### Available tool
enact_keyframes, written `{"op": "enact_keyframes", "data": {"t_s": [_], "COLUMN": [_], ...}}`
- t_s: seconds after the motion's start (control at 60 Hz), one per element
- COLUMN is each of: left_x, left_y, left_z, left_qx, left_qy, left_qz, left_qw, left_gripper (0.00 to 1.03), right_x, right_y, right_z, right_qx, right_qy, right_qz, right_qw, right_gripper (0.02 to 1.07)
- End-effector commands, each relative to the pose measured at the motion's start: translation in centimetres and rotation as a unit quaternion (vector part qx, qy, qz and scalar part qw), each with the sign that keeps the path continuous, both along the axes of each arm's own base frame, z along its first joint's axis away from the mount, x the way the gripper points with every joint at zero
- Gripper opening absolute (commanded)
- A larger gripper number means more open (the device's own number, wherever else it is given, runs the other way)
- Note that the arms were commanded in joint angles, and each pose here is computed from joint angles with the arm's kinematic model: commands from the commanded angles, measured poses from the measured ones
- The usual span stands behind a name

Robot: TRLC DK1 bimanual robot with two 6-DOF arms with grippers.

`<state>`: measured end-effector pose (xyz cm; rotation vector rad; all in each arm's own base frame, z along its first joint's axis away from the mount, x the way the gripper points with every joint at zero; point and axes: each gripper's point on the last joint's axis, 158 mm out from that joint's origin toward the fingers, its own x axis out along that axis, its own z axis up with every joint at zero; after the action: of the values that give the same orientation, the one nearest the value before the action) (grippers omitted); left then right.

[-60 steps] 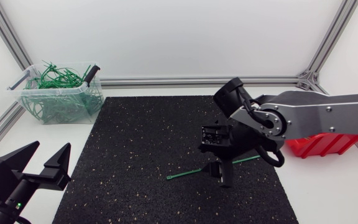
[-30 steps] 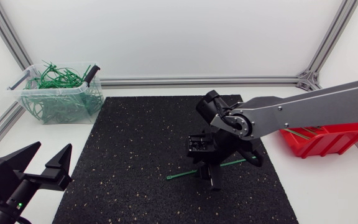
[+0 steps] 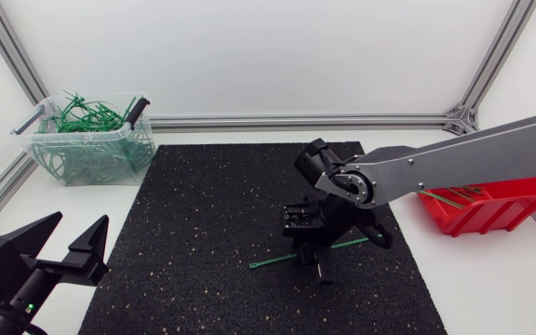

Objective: Take a green cable tie from the red box, thread the tail through the head to close it, then place it in the transparent bin on the left.

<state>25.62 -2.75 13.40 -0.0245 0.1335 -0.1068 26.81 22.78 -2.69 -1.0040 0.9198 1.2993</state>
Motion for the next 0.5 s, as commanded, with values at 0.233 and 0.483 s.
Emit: {"op": "enact_keyframes", "data": {"t_s": [0.233,0.483], "left_x": [-0.19,-0.19], "left_y": [-0.08,-0.08], "left_z": [-3.00,-3.00], "left_qx": [-0.006,-0.006], "left_qy": [0.043,0.043], "left_qz": [0.000,0.000], "left_qw": [0.999,0.999], "left_gripper": [1.00,1.00], "right_x": [-0.18,-0.51], "right_y": [0.04,0.07], "right_z": [-0.98,-1.04], "right_qx": [-0.014,-0.019], "right_qy": [0.007,0.016], "right_qz": [0.016,0.018], "right_qw": [1.000,1.000], "right_gripper": [0.20,0.08]}}
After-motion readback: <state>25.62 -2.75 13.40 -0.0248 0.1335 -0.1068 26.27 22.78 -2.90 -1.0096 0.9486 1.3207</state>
